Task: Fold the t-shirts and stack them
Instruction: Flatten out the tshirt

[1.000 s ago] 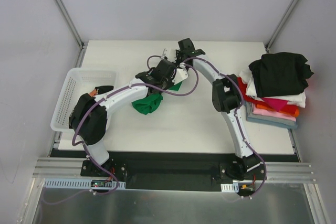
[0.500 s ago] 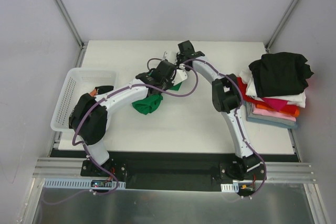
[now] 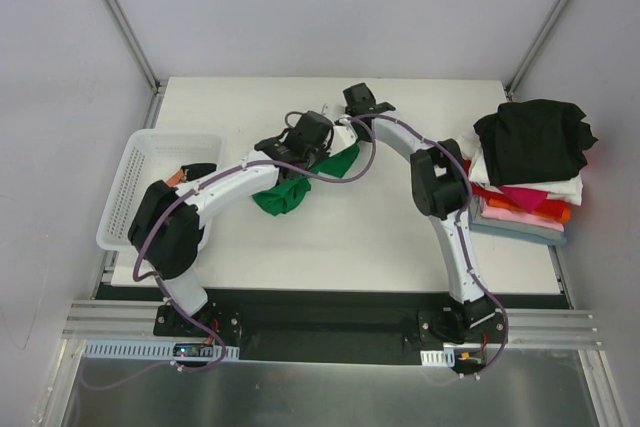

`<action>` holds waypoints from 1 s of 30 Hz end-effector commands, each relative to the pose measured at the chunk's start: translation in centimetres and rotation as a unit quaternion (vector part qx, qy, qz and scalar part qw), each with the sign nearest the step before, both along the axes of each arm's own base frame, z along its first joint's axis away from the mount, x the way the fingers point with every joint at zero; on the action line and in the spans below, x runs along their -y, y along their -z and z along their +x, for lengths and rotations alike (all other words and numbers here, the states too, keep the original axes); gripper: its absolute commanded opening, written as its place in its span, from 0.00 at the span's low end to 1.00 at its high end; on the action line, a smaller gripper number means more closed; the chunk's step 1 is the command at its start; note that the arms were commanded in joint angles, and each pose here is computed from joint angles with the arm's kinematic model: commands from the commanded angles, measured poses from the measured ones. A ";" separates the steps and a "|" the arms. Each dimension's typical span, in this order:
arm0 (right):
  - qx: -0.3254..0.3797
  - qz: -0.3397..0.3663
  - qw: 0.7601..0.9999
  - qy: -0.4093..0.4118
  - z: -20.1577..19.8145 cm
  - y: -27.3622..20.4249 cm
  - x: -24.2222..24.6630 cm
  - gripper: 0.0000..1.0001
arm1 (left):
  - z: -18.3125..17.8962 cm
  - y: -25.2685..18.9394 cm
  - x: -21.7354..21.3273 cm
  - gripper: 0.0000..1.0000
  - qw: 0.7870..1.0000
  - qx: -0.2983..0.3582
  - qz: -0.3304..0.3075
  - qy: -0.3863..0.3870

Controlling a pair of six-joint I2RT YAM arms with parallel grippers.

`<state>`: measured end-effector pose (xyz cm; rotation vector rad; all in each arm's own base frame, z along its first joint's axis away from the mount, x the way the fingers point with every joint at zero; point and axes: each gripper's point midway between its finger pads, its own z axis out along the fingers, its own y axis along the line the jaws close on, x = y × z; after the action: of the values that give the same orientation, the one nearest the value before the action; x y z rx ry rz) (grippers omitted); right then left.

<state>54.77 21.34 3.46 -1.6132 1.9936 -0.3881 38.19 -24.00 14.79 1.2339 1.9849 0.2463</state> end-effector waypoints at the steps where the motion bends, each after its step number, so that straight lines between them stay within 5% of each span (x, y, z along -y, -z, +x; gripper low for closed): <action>1: 0.084 -0.033 0.994 0.058 0.0 -8.4 2.6 0.01 | 2.6 -5.3 -2.8 0.00 0.995 0.080 -0.013 -0.059; 7: 0.121 -0.066 0.983 0.124 -2.6 -12.3 6.6 0.01 | 5.8 -9.9 -8.6 0.00 0.980 0.134 -0.033 -0.142; 14: 0.214 -0.053 0.952 0.210 -6.5 -22.2 11.8 0.01 | 7.7 -15.2 -15.1 0.00 0.960 0.187 -0.044 -0.203; 30: 0.309 -0.026 0.907 0.284 -12.1 -33.8 16.9 0.01 | 10.3 -19.7 -16.5 0.00 0.945 0.235 -0.047 -0.221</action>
<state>44.87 7.33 32.13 -0.9221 1.9234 -0.9635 47.59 -9.32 30.71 0.6635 1.8578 0.5244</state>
